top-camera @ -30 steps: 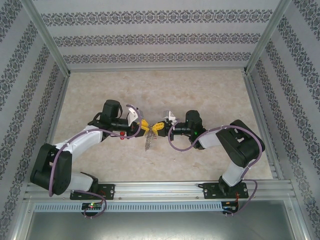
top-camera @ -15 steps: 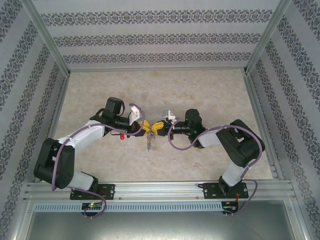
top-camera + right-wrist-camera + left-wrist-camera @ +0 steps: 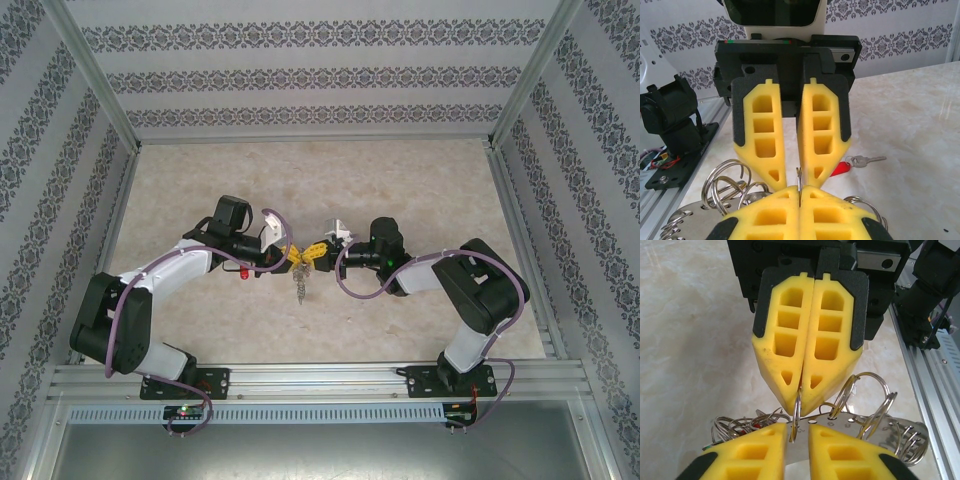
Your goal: Put the keys on the keyring
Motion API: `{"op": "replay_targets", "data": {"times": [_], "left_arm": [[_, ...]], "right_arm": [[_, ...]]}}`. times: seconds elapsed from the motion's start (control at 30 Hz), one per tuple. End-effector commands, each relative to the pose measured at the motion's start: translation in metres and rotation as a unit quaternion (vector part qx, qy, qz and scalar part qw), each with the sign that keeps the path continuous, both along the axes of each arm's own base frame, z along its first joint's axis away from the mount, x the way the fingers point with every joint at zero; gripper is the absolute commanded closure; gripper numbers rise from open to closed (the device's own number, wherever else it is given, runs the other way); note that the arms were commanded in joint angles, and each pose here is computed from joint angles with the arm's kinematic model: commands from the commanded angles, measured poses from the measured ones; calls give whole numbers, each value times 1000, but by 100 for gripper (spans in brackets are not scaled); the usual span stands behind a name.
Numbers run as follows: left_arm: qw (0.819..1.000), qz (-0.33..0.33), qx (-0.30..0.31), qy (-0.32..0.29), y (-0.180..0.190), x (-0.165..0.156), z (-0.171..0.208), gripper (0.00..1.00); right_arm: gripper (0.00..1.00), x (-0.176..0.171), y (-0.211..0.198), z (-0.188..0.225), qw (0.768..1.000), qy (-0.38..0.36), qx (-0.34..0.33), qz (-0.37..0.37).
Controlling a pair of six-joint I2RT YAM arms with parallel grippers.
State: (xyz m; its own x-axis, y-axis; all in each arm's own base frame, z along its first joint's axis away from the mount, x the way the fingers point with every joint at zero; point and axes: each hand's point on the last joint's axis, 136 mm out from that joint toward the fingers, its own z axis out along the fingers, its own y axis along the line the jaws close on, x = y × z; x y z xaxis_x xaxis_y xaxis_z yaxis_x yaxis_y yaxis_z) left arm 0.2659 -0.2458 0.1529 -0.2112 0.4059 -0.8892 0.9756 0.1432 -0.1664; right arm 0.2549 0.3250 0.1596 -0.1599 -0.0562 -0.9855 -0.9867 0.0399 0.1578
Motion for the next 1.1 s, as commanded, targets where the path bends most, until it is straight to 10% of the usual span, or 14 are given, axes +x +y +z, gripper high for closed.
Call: {"op": "replay_targets", "data": {"times": [0.0,0.13,1.07], "left_arm": [[999,-13,-19,-26,-6,1,14,86],[999,-7,-20,-31,-6,1,17,100],[986,16,101,-131,-7,-21,15,100]], "right_arm": [[100,6,1,16,1000,-22,18,5],[100,6,1,15,1000,-19,15,4],[75,-8,-21,-6,967,-144,-207,-27]]}}
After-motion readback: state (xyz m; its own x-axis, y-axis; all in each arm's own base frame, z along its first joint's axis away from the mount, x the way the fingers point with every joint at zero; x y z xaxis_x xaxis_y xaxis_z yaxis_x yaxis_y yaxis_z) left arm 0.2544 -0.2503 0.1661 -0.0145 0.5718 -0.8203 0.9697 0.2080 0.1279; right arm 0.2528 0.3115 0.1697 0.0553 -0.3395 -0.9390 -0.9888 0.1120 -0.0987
